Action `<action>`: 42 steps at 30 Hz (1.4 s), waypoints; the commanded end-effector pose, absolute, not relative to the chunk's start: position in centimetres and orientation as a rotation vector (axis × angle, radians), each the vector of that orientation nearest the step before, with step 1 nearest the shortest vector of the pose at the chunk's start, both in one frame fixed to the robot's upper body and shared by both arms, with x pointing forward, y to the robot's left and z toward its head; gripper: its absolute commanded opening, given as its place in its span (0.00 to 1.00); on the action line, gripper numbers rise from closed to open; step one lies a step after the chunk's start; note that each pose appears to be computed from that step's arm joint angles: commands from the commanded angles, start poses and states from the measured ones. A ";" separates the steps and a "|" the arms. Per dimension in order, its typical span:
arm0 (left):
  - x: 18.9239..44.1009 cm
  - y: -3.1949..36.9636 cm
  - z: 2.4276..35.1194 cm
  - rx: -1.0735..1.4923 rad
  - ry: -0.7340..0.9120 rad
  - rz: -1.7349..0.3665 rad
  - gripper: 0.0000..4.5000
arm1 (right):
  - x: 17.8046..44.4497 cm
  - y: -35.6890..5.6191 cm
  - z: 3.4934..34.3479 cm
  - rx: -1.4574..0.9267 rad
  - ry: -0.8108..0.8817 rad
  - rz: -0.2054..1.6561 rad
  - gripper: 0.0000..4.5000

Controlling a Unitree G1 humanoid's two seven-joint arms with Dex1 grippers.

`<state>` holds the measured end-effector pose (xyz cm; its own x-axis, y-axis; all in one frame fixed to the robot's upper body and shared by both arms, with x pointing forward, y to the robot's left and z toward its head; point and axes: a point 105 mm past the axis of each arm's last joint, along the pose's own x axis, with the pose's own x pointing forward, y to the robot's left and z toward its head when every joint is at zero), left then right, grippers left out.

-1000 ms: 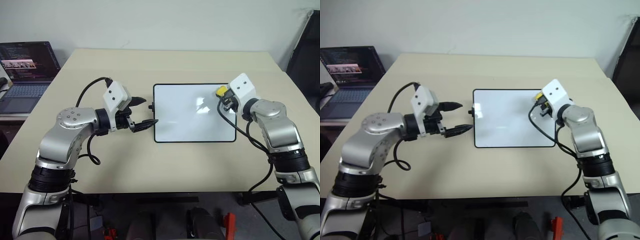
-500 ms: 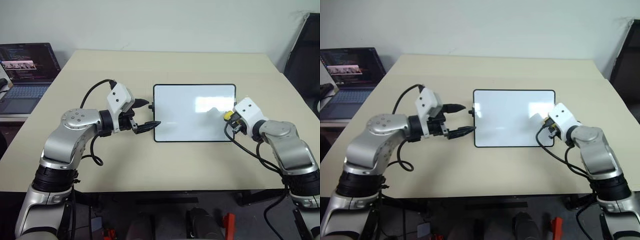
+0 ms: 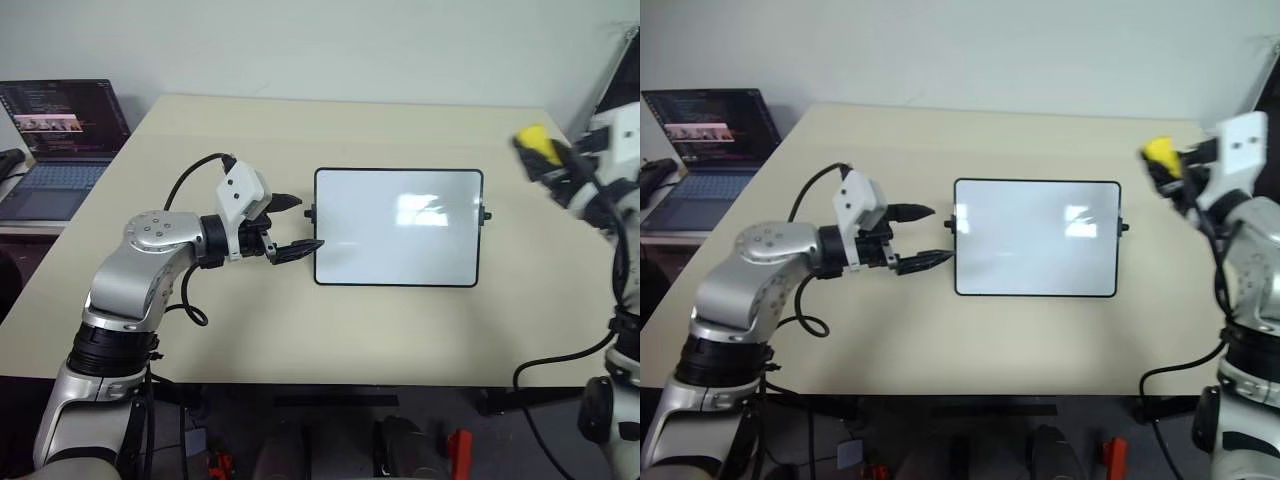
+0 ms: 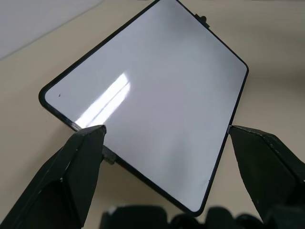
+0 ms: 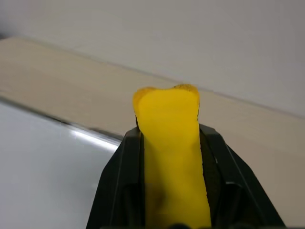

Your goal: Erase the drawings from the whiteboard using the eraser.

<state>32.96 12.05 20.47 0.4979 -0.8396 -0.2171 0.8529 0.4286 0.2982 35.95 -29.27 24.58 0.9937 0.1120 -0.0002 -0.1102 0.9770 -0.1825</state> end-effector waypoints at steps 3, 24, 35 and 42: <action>31.2 8.6 20.3 0.389 0.001 -1.200 1.00 | 34.8 -33.6 17.4 -0.171 0.186 0.016 0.25; 30.4 7.6 19.7 0.354 0.015 -1.223 1.00 | 35.1 -33.7 10.9 -0.203 0.375 0.063 0.53; 30.8 8.2 19.8 0.360 0.017 -1.185 1.00 | 35.6 -34.1 13.0 -0.206 0.319 0.042 0.99; 32.9 10.8 20.4 0.365 -0.027 -0.985 1.00 | 35.9 -31.3 15.5 -0.152 0.165 0.108 0.99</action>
